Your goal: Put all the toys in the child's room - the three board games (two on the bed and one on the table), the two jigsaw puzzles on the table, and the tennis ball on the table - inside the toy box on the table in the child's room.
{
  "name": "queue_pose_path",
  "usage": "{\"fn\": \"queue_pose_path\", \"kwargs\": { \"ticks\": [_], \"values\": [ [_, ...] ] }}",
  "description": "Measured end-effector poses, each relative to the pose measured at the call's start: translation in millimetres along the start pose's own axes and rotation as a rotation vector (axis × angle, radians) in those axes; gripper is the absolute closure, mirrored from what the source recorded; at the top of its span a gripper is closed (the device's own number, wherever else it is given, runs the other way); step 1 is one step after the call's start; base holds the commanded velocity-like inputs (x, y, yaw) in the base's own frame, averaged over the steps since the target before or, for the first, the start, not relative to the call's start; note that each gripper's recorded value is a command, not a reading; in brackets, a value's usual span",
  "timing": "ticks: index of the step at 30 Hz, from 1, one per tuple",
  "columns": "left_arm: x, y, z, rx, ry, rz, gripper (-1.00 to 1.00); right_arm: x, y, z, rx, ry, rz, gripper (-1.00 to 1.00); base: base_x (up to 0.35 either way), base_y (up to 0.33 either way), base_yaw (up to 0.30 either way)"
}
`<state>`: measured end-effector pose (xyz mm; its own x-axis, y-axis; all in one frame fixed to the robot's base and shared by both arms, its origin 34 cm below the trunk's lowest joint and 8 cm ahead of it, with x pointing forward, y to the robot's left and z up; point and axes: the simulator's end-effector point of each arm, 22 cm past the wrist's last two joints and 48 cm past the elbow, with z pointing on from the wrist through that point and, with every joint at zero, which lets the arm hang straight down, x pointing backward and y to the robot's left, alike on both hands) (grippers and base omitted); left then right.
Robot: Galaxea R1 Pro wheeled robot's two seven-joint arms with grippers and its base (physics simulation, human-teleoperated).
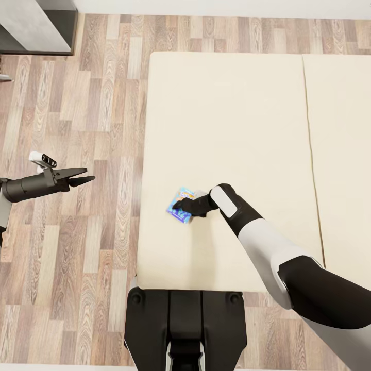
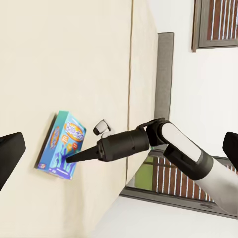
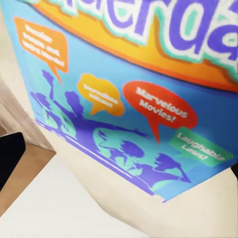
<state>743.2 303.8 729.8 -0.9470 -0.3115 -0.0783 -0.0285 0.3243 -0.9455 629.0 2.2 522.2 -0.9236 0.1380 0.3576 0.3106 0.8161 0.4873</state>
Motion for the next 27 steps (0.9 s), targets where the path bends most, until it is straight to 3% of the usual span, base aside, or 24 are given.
{"fn": "queue_pose_path", "kwargs": {
  "ticks": [7,27],
  "values": [
    [-3.5,-6.0,-1.0,0.003,-0.003,0.009,-1.00,-15.9,6.3,-5.5,-0.011,-0.067,0.002,-1.00,0.000,0.000,0.000],
    [-7.6,-14.1,-2.9,0.006,-0.007,0.021,-1.00,-21.6,10.4,-12.9,-0.006,-0.089,-0.008,-1.00,0.000,0.000,0.000]
  ]
}}
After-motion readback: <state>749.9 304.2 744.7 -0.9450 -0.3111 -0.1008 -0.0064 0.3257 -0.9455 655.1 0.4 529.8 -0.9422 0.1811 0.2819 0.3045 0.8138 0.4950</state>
